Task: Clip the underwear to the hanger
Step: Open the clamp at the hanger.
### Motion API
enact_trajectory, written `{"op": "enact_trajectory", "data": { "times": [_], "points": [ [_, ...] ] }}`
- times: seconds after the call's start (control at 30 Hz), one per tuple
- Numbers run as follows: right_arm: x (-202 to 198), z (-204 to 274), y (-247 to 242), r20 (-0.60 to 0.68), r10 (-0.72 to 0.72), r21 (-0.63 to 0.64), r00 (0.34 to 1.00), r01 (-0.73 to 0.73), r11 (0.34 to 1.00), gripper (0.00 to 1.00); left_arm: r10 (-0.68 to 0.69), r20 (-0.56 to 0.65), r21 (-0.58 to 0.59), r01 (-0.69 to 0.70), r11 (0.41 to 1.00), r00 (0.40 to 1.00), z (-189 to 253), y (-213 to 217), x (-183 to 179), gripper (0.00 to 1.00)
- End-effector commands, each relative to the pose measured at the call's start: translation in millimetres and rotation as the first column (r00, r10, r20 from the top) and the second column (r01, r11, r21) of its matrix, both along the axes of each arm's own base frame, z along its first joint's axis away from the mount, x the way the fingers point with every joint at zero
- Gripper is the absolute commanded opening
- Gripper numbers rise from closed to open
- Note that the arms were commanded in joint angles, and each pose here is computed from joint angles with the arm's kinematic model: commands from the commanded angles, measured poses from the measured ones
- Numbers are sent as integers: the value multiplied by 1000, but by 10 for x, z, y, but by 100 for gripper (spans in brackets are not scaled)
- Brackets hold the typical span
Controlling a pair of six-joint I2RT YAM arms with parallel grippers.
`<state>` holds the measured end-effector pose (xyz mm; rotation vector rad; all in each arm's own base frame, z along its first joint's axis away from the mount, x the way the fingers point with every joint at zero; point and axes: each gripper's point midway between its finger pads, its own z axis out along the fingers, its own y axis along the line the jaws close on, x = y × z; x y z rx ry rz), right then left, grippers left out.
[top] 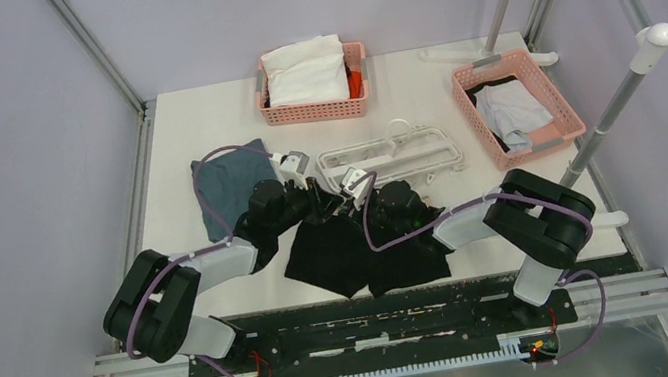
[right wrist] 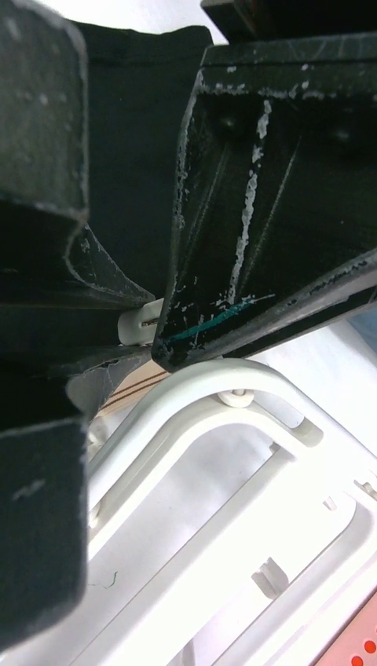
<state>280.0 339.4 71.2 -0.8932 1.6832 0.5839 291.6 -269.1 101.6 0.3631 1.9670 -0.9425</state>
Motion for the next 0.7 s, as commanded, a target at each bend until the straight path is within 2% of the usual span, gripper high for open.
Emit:
{"op": "enact_trajectory", "data": {
  "times": [0.0,0.17,0.3,0.5,0.67],
  "points": [
    [-12,265,155,38,34,121,999,-38,992,21,3,73,-104,5,995,997,386,-98,80,3],
    [-54,305,201,25,51,172,998,-55,984,10,8,60,-112,-1,994,998,383,-104,96,3],
    [-30,420,194,3,9,259,1000,-10,966,1,0,49,-117,5,993,999,371,-122,99,3],
    [-41,542,219,-65,-14,349,998,36,936,0,-9,53,-124,15,992,999,379,-128,91,10],
    [-88,592,292,-79,-3,358,997,31,933,0,-5,63,-128,13,992,998,398,-118,89,16]
  ]
}}
